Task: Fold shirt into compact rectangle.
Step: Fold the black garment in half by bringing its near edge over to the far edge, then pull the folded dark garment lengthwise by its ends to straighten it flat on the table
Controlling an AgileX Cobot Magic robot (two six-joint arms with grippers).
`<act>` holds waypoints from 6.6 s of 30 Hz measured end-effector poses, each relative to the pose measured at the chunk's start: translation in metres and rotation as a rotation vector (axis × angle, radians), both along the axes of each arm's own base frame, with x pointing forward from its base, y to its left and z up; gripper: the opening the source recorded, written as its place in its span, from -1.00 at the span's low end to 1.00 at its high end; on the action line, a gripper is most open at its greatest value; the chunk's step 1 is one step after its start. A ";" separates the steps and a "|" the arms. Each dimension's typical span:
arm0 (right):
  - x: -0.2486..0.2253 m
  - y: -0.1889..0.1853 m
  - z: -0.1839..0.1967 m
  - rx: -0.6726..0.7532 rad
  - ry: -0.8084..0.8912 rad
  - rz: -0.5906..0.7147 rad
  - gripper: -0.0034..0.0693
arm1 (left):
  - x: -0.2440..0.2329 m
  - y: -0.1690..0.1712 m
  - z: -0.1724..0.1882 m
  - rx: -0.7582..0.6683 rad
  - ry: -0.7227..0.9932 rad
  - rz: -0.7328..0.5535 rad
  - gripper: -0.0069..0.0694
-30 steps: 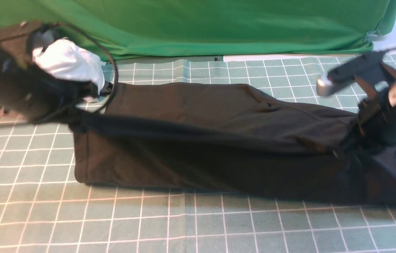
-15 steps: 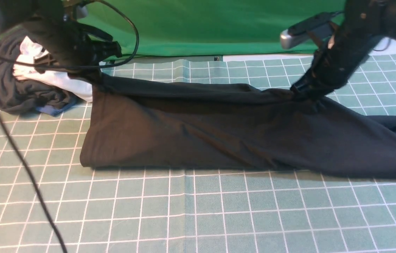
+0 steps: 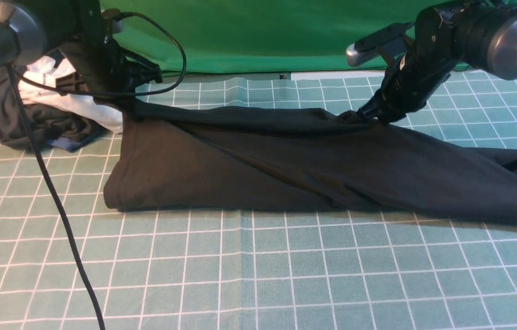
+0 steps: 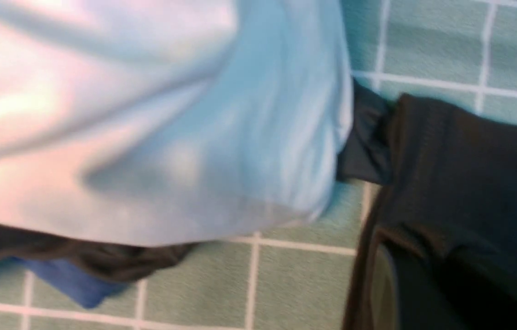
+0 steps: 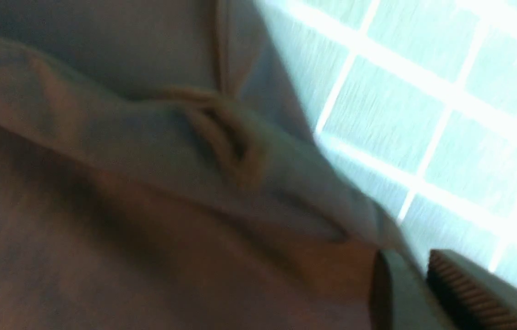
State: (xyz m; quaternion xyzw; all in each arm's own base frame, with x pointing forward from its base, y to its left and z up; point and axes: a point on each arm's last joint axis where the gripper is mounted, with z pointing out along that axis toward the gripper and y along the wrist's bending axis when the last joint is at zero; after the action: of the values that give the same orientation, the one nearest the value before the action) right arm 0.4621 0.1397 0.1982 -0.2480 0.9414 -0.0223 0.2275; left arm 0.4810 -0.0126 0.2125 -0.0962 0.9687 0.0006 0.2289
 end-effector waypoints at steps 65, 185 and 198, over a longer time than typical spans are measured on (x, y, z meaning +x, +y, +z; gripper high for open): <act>-0.048 -0.158 0.024 0.090 0.327 -0.258 0.15 | -0.035 -0.137 0.057 -0.079 0.115 -0.571 -0.79; -0.094 -0.172 0.067 -0.022 0.292 -0.430 0.40 | 0.023 -0.043 -0.040 0.010 -0.052 -0.231 0.37; -0.088 -0.168 0.068 0.009 0.227 -0.404 0.27 | 0.025 -0.042 -0.053 0.041 -0.030 -0.250 -0.72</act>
State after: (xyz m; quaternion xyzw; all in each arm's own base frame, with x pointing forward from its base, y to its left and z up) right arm 0.3746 -0.0284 0.2665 -0.0541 0.9916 -0.0351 0.1119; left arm 0.5062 -0.0543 0.1594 0.0303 0.9694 -0.0096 0.2436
